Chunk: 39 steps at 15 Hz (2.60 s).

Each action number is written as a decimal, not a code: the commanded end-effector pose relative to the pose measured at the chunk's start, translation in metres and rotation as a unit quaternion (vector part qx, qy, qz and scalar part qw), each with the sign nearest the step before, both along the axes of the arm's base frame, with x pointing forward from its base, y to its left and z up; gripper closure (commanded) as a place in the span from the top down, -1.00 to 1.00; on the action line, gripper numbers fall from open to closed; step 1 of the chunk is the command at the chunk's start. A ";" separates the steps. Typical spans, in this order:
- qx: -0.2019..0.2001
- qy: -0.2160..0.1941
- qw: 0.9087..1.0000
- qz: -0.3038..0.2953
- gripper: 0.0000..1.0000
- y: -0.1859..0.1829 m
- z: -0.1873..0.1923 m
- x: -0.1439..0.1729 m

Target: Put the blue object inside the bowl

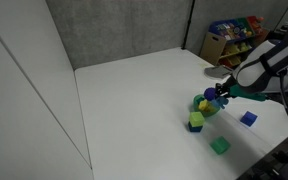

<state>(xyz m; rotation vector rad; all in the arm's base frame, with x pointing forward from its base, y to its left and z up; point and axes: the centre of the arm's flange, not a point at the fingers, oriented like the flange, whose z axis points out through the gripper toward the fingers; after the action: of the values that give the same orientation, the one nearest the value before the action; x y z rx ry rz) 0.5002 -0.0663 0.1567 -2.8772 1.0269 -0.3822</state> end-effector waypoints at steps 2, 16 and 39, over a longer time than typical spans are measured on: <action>-0.020 -0.011 1.000 0.015 -0.79 0.000 -0.015 0.014; -0.050 -0.046 0.997 0.040 1.00 0.010 -0.006 0.013; -0.004 0.102 0.972 0.210 1.00 0.032 0.137 -0.052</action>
<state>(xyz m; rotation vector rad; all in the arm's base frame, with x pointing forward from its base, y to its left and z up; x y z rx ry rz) 0.4685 -0.0344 0.2546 -3.0592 0.4839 -0.1535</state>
